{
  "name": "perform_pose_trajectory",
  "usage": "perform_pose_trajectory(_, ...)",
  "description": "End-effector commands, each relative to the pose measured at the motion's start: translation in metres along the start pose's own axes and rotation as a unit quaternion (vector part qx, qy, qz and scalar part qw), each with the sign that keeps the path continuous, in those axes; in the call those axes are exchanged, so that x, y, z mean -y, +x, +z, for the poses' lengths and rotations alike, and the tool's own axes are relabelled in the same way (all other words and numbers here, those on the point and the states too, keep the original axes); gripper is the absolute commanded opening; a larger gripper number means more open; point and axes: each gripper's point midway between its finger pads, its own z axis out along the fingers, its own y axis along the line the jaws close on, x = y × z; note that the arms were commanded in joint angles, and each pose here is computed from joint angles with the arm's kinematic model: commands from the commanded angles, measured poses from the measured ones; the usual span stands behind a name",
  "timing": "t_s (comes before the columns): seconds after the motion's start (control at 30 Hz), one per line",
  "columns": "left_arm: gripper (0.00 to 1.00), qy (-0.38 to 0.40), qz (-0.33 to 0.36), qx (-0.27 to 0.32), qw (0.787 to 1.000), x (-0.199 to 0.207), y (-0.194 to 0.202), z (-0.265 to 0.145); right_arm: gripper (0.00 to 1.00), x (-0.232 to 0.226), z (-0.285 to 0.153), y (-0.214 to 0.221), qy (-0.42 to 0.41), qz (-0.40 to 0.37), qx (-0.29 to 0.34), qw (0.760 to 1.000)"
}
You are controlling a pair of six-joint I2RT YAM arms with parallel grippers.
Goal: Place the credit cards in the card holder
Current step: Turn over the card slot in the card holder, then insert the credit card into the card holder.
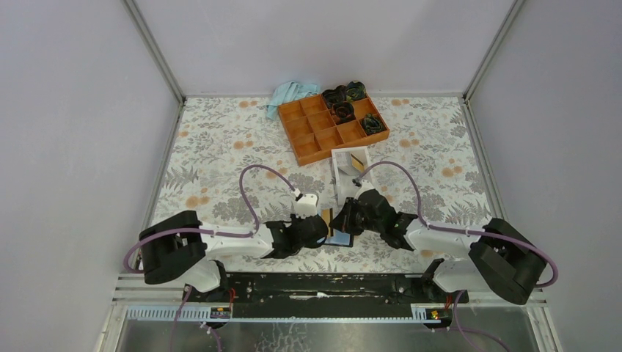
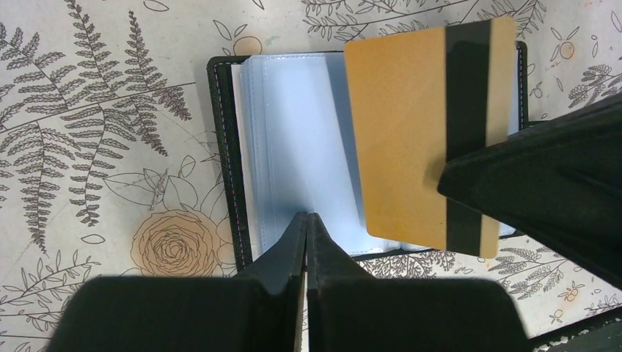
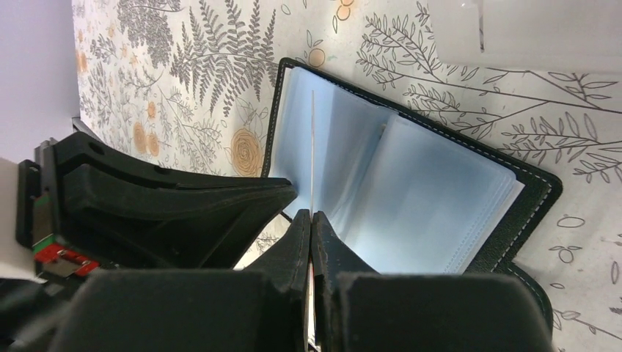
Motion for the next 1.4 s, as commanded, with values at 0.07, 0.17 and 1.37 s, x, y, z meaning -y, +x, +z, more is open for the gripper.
perform_pose_trajectory(0.07, 0.0, -0.019, 0.001, -0.01, 1.0, -0.006, 0.01, 0.006, 0.0, -0.006, -0.015, -0.012, 0.001, -0.013, 0.033, 0.999)
perform_pose_trajectory(0.17, 0.0, -0.02, 0.001, -0.012, 1.0, -0.007, 0.011, 0.006, 0.0, -0.003, -0.019, -0.012, 0.005, -0.008, 0.035, 0.999)
perform_pose_trajectory(1.37, 0.0, -0.021, -0.003, -0.021, 1.0, -0.012, 0.021, 0.006, 0.0, 0.007, -0.015, 0.004, -0.031, 0.122, 0.044, 0.991)
